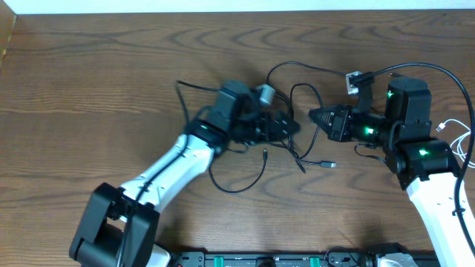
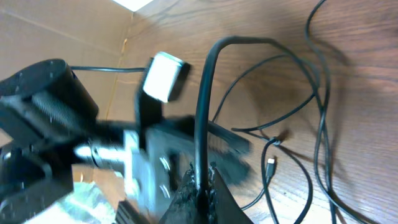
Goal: Untangle cables
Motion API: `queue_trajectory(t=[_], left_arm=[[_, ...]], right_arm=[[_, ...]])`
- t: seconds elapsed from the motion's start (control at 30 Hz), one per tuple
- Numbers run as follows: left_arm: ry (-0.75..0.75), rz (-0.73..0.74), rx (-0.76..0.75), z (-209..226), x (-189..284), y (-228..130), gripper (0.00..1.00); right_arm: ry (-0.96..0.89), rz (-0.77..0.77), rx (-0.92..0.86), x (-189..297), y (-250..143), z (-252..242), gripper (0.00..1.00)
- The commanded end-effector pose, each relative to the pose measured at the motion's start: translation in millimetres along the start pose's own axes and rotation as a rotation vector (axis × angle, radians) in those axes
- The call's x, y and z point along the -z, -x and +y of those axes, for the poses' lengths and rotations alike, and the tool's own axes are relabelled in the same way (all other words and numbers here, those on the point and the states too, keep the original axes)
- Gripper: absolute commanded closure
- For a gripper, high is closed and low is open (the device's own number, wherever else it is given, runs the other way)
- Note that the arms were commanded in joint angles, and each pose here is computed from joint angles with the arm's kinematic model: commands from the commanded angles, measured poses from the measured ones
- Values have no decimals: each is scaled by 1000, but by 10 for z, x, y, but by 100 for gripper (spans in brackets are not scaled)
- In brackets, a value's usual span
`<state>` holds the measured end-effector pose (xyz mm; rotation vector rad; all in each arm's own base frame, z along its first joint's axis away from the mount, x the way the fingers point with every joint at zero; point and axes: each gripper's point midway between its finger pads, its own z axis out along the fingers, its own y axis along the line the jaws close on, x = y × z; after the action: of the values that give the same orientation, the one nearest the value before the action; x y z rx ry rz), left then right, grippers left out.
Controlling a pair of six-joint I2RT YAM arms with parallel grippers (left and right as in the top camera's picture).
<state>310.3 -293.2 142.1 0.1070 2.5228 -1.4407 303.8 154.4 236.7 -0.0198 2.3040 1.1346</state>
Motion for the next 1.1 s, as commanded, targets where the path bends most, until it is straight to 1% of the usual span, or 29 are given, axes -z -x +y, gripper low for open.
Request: queue_trajectory(t=[0.0, 0.1, 0.17, 0.27, 0.33, 0.43, 0.57, 0.63, 0.7, 0.77, 0.87, 0.9, 1.03, 1.07], left_arm=[[-127, 44, -56, -156, 156, 34, 18], [-246, 85, -146, -362, 220, -16, 18], [-269, 102, -183, -448, 178, -80, 18], [-293, 143, -293, -572, 59, -273, 18], [-298, 167, -333, -639, -24, -395, 18], [-267, 166, -360, -662, -134, -476, 18], [-151, 95, -382, -576, -288, -423, 18], [-104, 67, -393, -549, -350, -416, 25], [-76, 52, -399, -532, -385, -414, 39], [-56, 45, -395, -500, -391, -403, 56], [-37, 51, -375, -435, -373, -396, 62], [-31, 53, -367, -412, -366, -394, 65], [-18, 56, -351, -363, -346, -382, 92], [-18, 55, -347, -365, -346, -381, 92]], right_arm=[[-36, -43, 33, 61, 81, -25, 99], [-44, -48, 14, 61, 89, -40, 99], [-60, -57, -1, 64, 106, -69, 99], [-100, -79, -22, 72, 141, -138, 99], [-116, -88, -28, 78, 158, -168, 99], [-117, -89, -29, 80, 158, -171, 99], [-100, -81, -50, 75, 144, -143, 99], [-98, -81, -55, 75, 143, -140, 99], [-99, -81, -55, 76, 143, -142, 99], [-99, -80, -55, 75, 141, -142, 99], [-100, -79, -56, 76, 139, -144, 99], [-100, -79, -57, 76, 137, -146, 99], [-101, -78, -56, 76, 136, -148, 98], [-104, -80, -52, 76, 138, -152, 96]])
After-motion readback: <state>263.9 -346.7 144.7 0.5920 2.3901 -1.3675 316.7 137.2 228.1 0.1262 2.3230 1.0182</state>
